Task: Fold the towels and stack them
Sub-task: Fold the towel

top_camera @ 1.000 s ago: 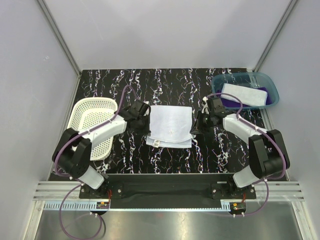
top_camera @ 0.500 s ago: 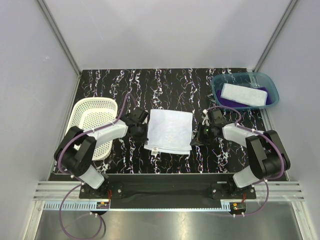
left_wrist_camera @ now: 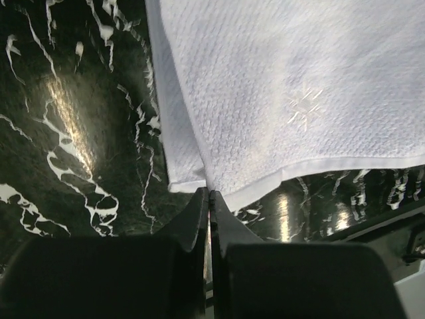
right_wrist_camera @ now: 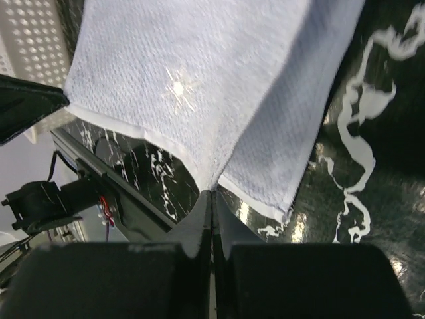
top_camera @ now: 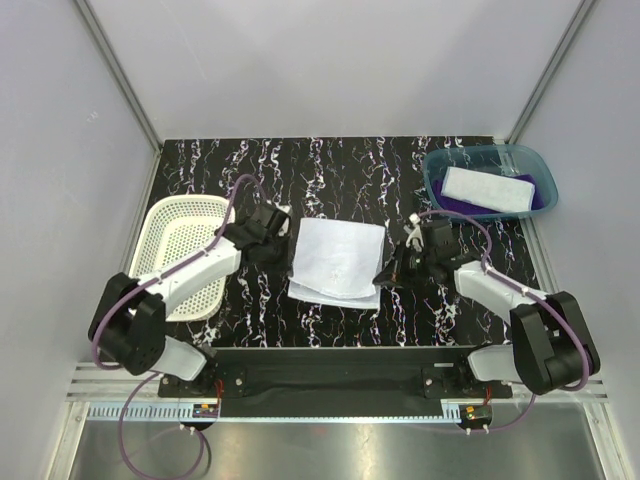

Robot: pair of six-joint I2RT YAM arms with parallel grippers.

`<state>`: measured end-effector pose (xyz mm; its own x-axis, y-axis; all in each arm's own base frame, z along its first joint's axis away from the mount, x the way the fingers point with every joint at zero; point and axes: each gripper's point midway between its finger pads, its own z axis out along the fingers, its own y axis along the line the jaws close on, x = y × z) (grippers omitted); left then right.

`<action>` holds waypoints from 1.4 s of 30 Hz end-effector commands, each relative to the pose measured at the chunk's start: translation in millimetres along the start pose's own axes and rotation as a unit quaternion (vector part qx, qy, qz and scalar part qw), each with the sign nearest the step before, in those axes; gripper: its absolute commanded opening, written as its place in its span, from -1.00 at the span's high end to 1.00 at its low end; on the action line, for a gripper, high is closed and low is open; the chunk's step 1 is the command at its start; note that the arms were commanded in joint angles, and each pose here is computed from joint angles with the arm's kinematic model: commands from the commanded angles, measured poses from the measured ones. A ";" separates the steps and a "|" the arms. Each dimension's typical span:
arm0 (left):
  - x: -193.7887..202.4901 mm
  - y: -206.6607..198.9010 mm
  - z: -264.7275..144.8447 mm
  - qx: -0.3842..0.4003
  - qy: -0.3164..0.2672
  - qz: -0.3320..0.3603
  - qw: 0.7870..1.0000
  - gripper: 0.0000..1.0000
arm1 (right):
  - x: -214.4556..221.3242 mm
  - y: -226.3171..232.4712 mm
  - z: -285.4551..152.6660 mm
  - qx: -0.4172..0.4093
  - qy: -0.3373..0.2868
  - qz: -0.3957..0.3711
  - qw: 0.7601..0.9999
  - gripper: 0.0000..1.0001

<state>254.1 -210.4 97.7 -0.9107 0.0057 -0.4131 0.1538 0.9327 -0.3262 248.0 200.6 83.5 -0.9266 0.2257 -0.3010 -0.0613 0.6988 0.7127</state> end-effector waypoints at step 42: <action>97.7 29.5 35.9 0.033 0.087 -0.046 0.995 1.00 | 78.0 -47.6 -2.5 0.054 0.036 0.067 0.996 1.00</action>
<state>175.8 -186.8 17.3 -0.9784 -0.0088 -0.2067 0.0723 0.9215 -0.3816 172.2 177.7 25.8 -0.9577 0.2474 -0.1471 0.0966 0.7577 0.6454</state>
